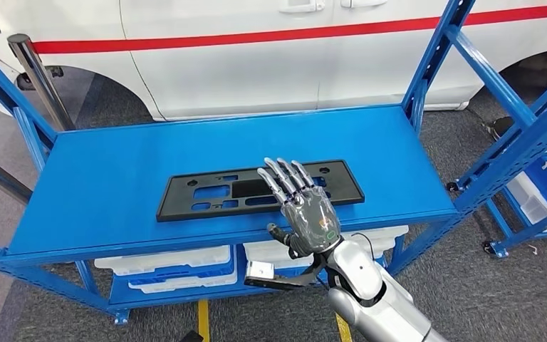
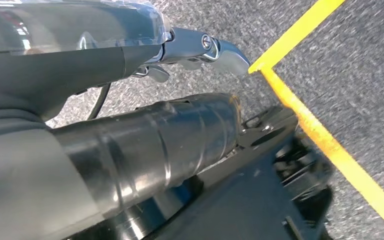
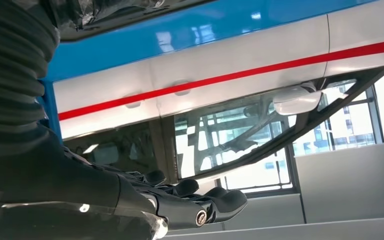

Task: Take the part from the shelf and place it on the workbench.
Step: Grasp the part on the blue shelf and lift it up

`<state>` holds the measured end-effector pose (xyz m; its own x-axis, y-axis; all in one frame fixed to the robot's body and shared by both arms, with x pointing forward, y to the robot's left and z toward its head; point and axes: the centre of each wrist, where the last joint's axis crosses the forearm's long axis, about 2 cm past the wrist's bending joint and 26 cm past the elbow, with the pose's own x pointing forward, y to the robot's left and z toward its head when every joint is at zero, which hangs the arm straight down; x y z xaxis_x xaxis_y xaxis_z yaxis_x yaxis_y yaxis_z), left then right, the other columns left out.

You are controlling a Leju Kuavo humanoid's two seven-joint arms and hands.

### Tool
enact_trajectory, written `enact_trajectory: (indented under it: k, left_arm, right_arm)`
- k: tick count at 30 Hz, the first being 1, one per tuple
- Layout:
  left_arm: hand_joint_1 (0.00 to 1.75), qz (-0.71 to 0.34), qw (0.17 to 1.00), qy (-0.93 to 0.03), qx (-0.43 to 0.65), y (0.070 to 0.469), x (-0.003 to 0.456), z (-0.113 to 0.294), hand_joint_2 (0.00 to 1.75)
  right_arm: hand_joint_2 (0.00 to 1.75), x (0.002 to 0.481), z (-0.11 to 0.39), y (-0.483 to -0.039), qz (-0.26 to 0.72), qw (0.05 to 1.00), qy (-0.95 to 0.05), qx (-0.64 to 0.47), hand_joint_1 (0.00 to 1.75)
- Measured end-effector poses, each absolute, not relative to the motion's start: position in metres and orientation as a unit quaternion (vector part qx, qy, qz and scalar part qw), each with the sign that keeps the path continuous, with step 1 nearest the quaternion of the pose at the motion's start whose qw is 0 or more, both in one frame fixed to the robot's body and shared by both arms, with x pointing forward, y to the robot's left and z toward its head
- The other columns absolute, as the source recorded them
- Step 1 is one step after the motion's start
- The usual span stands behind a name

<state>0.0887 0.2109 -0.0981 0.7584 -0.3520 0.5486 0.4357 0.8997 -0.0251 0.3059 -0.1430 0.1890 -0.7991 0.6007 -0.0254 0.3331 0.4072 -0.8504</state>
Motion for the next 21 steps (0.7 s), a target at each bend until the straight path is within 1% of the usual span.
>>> enact_trajectory:
  k: [15,21]
  left_arm:
    - [0.0,-0.217,0.933,-0.277,-0.076,0.211,0.089,-0.098,0.0]
    - [0.0,-0.217,0.933,-0.278,-0.074,0.211,0.092,-0.098,0.0]
  right_arm:
    - [1.75,0.311,0.193,-0.147,0.478,0.145,-0.819,-0.283,0.0]
    - [1.75,0.316,0.196,-0.148,0.499,0.154,-0.808,-0.271,0.0]
